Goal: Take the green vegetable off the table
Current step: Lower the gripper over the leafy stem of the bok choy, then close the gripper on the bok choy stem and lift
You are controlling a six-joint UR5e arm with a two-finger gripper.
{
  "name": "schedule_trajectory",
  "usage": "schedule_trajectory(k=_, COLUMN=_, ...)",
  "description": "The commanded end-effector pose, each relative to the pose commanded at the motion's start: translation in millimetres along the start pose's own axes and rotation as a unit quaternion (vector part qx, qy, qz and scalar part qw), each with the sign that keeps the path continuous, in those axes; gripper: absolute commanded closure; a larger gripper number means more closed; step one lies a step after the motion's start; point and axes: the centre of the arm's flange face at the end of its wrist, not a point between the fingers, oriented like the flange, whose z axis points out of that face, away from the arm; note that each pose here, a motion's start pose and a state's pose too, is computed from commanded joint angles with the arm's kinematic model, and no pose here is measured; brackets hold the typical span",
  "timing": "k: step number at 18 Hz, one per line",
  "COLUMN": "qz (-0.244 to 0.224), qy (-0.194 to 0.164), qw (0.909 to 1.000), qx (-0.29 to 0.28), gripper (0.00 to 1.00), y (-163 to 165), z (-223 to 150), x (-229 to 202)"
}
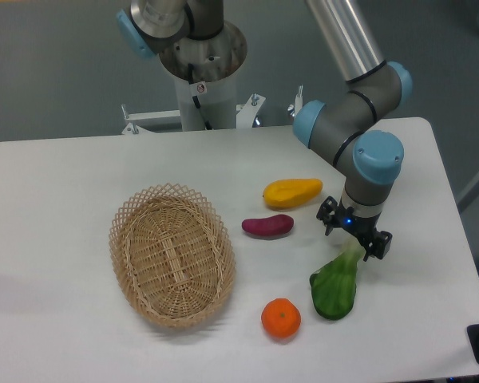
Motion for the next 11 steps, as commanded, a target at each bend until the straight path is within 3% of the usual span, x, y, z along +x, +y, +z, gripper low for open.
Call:
schedule_trajectory(k=2, qz=0.001, qy=-0.013, qw=0.9999, qx=0.000, gripper=0.00, y=0.1, z=0.7, x=-2.0)
schedule_trajectory(k=5, qz=0.003, qy=-0.020, qw=0.9998, qx=0.001, gripper=0.32, y=-0.2, z=0.1, x=-3.4)
schedule_trajectory(k=8, qz=0.003, qy=-0.021, qw=0.9998, qx=0.001, gripper=0.54, y=-0.3, z=-0.5, x=-4.0)
schedule_trajectory(k=11, qz=0.004, qy=-0.027, qw=0.9996, qx=0.002, gripper=0.60, y=-1.0, z=-6.4, x=-6.9)
